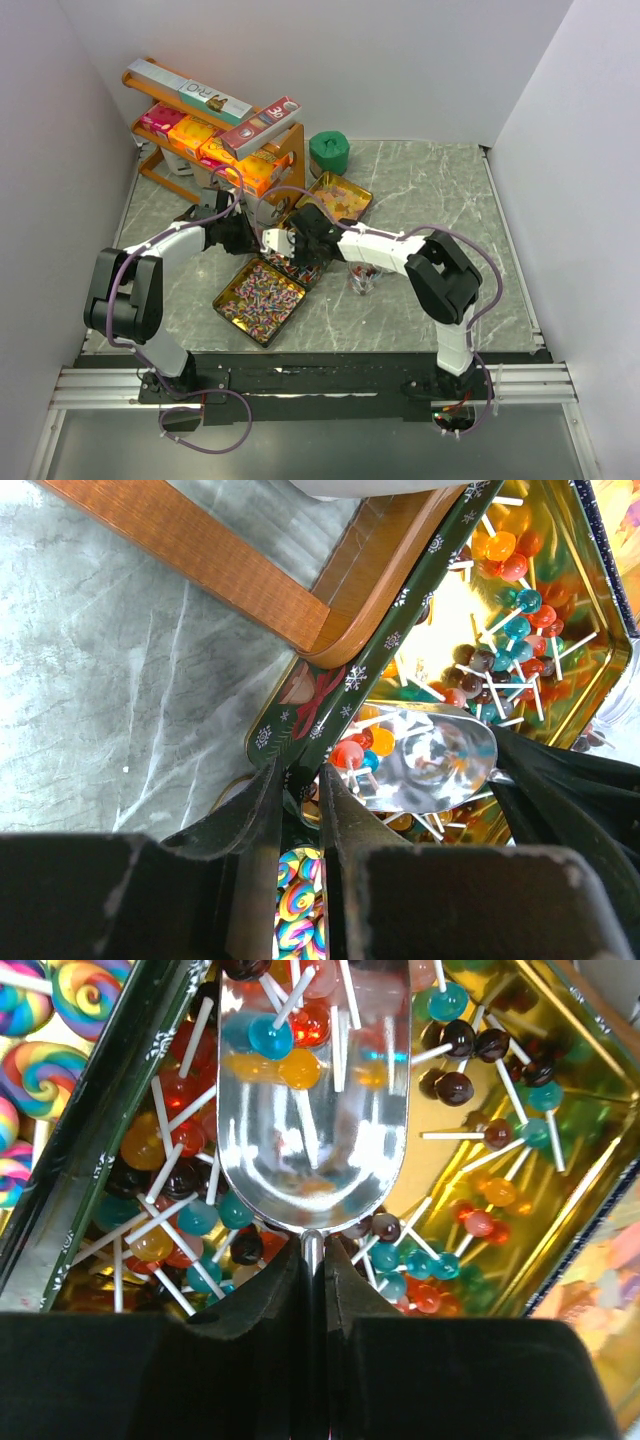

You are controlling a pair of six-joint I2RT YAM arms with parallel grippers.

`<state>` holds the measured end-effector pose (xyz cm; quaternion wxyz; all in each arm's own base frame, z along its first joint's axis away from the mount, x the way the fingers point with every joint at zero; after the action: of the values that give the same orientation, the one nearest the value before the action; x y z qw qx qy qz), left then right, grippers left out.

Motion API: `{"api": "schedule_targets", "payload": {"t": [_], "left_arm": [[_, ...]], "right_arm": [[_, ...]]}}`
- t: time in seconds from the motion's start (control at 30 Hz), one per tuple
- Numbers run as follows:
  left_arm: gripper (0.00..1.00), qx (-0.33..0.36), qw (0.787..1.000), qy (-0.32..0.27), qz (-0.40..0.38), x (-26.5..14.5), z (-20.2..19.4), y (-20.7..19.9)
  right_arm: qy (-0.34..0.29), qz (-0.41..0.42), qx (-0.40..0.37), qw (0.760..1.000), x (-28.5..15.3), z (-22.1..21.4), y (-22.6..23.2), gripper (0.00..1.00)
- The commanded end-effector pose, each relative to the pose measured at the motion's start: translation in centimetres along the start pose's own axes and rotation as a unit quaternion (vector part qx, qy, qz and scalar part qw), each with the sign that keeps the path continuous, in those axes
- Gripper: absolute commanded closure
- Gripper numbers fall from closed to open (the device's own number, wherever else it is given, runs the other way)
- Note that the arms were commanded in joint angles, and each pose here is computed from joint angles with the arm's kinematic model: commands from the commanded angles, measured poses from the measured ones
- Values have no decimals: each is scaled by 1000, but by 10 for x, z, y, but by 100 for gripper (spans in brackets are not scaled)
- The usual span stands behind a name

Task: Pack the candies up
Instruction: Scoop the fake candies from the storage box.

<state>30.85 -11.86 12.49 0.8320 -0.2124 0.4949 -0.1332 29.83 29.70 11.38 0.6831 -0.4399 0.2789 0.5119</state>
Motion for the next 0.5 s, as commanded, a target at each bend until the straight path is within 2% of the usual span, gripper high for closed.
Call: {"api": "schedule_targets", "payload": {"t": [0.0,0.13,0.47], "left_arm": [[85,7,1000,-14,-18,-1,4,-8],[85,6,1000,-12,-19,0,3,-7],[87,10,1000,-18,-20,-3,5,-9]], "right_arm": [[1,116,66,991,20,-11,30,100],[-35,130,114,984,16,-12,22,100],[-94,141,169,971,5,-13,1,100]]}}
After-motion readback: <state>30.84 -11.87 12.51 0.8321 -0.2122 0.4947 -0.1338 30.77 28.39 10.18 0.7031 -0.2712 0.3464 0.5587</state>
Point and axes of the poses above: each gripper's point midway between its finger pads, its own x axis out along the fingers, its own y axis along the line the jaws close on, z = x × y, the point moved 8 cm from there along -x, back along the fingers, and after that the axes turned 4 degrees about x, right-handed, at the moved point
